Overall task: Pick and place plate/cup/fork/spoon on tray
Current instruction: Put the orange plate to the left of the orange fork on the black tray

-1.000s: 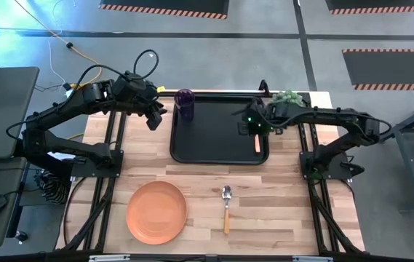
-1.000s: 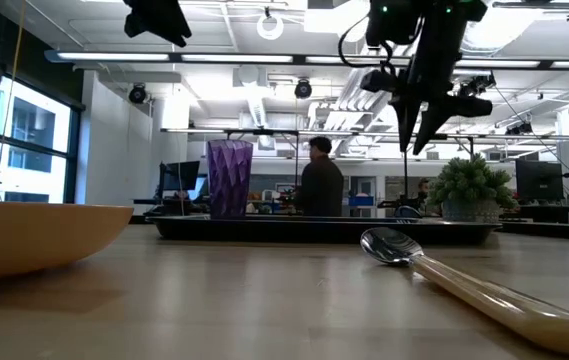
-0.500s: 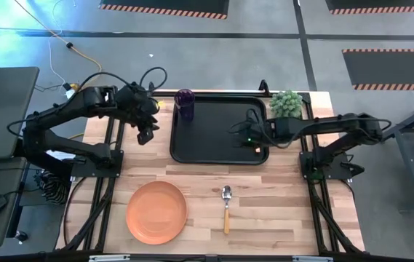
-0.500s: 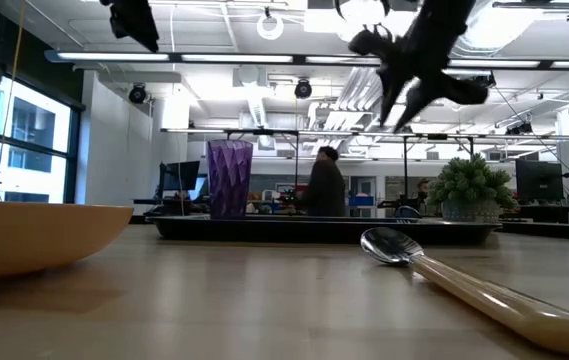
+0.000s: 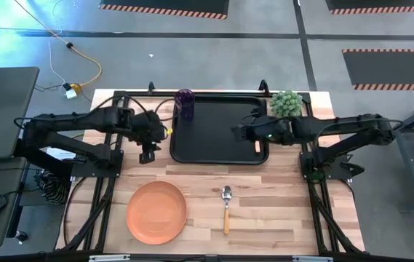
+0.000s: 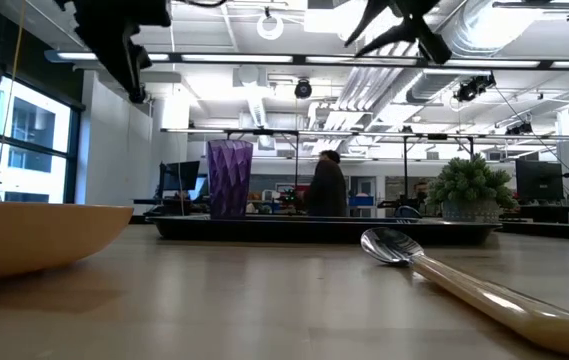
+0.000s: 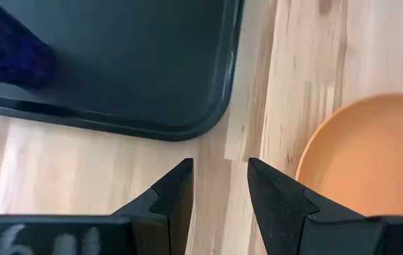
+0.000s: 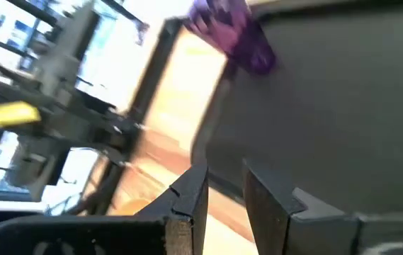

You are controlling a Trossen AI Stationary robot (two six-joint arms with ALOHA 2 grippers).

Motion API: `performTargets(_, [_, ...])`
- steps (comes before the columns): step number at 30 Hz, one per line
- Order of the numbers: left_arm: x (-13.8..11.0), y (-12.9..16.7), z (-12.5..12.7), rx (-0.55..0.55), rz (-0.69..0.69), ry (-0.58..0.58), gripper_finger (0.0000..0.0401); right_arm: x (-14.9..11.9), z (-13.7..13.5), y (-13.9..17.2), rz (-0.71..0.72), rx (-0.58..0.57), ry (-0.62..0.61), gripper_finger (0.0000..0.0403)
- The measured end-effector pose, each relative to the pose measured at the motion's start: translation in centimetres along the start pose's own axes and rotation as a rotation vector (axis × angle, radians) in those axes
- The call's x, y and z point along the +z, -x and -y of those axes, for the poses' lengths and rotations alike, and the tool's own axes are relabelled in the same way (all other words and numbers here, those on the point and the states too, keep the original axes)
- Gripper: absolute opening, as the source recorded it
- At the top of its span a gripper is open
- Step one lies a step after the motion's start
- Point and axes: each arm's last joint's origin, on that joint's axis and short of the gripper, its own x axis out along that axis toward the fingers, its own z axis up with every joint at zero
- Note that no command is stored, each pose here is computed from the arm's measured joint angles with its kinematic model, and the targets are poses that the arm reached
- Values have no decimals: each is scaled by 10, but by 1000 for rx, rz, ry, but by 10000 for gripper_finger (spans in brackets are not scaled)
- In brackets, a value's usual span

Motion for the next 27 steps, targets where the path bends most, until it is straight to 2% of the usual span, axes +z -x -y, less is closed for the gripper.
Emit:
performTargets(7, [-15,-23,15,-34,-64,-104,122,13,-2,23,72,71,51,79])
performTargets(11, [-24,-33,28,-66,-100,-102,122,16,-2,30,82,85,83,79])
performTargets(27, [-37,-49,69,-154,-49,-52,122,19,2,30,27,85,129,79])
